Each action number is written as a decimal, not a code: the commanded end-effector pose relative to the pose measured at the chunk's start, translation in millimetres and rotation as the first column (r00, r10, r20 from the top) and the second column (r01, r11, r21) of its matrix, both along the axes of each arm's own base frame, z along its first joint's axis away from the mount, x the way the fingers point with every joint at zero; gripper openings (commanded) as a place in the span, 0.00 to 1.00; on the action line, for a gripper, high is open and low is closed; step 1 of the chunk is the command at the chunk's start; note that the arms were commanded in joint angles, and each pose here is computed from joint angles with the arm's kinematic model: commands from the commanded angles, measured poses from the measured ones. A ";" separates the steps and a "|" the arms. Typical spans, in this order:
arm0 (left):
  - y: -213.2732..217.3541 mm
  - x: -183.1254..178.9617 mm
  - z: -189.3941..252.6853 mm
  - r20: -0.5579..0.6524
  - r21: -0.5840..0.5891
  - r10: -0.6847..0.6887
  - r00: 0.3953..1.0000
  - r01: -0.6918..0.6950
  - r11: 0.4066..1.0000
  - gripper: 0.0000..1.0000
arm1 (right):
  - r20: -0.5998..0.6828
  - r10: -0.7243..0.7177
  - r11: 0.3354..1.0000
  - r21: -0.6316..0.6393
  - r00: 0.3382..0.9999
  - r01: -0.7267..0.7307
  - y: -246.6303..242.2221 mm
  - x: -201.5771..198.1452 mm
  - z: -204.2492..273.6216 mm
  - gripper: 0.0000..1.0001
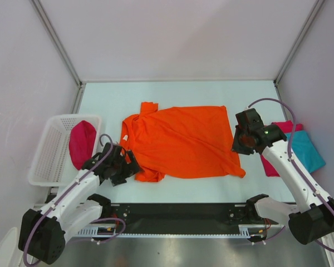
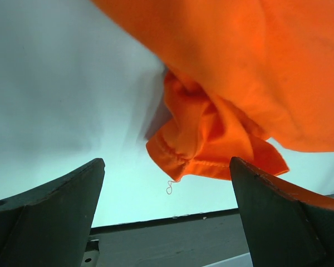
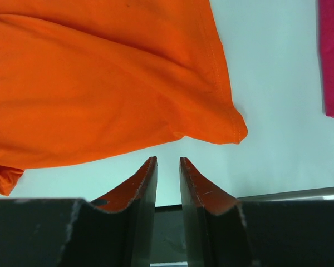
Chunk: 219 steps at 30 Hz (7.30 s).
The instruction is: Fold and stack the t-shirts
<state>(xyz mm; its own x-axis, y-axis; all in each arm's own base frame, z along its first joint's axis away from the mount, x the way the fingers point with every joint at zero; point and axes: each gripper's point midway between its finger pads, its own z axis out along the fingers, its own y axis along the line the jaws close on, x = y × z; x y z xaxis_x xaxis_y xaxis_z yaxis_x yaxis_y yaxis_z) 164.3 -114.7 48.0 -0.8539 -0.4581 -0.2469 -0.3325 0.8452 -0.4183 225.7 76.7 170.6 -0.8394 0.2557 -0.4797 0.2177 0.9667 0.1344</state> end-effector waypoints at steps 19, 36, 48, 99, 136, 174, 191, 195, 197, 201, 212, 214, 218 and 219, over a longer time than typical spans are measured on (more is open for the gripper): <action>-27.7 -1.4 -32.6 -0.027 -0.052 -0.011 1.000 0.010 0.999 0.19 | 0.054 -0.017 1.000 0.008 0.998 0.017 -4.1 -2.7 17.3 0.28; -4.8 -27.0 48.7 0.056 -0.066 0.074 0.996 -0.070 0.995 0.00 | 0.053 -0.011 1.000 0.013 0.999 0.010 -3.6 -5.1 15.6 0.28; 0.3 -44.5 69.6 0.075 -0.117 0.098 0.992 -0.089 0.989 0.25 | 0.056 0.011 1.000 0.026 0.998 -0.013 2.1 -2.6 17.2 0.27; -30.0 350.6 38.8 0.232 0.397 -0.203 0.951 0.097 0.912 0.99 | 0.089 0.133 0.982 0.123 0.987 -0.143 76.1 79.5 -7.1 0.32; -20.0 414.5 -4.2 0.289 0.261 -0.140 0.947 0.063 0.963 0.90 | -0.057 0.088 0.996 0.009 0.994 -0.088 51.6 26.9 -40.8 0.30; 58.0 415.5 -7.6 0.245 0.252 0.121 0.962 -0.184 0.950 0.01 | -0.085 0.085 0.996 -0.011 0.993 -0.086 50.2 26.4 -45.4 0.27; 81.8 477.8 63.1 0.437 0.274 0.036 0.899 -0.171 0.946 0.09 | -0.101 0.111 0.994 -0.008 0.989 -0.112 63.9 32.7 -51.4 0.25; 77.2 484.8 70.4 0.472 0.261 -0.001 0.881 -0.139 0.955 0.10 | -0.109 0.115 0.993 -0.012 0.987 -0.117 66.6 33.2 -54.8 0.25; 76.1 489.2 76.3 0.498 0.261 -0.011 0.867 -0.138 0.955 0.10 | -0.109 0.119 0.993 -0.011 0.987 -0.120 68.0 33.3 -54.7 0.24; 87.7 495.9 87.5 0.526 0.280 0.013 0.850 -0.187 0.942 0.12 | -0.107 0.119 0.993 -0.016 0.987 -0.121 68.3 34.1 -53.4 0.24; 74.6 495.4 76.1 0.495 0.180 0.007 0.869 -0.111 0.977 0.98 | -0.114 0.129 0.991 -0.015 0.985 -0.132 70.3 35.0 -56.0 0.25; 72.1 484.6 75.7 0.466 0.171 0.007 0.885 -0.098 0.980 1.00 | -0.110 0.124 0.991 -0.037 0.986 -0.128 66.4 36.1 -57.7 0.27; 56.7 445.4 60.7 0.379 0.173 -0.020 0.925 -0.050 0.984 0.99 | -0.099 0.109 0.993 -0.030 0.989 -0.113 58.4 49.0 -69.2 0.33; 53.7 436.9 61.8 0.369 0.186 -0.028 0.929 -0.045 0.982 1.00 | -0.118 0.106 0.994 -0.006 0.987 -0.107 58.1 52.3 -75.9 0.33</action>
<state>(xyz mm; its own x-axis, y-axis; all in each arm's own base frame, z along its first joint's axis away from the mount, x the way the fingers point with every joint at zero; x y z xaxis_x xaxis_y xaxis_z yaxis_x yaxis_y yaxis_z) 636.4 -42.1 92.0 -0.6383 -0.3966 -0.6597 -0.2167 0.9150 -0.3404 255.0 137.3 101.6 -0.9258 0.1273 -0.3558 0.1129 0.9917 0.0612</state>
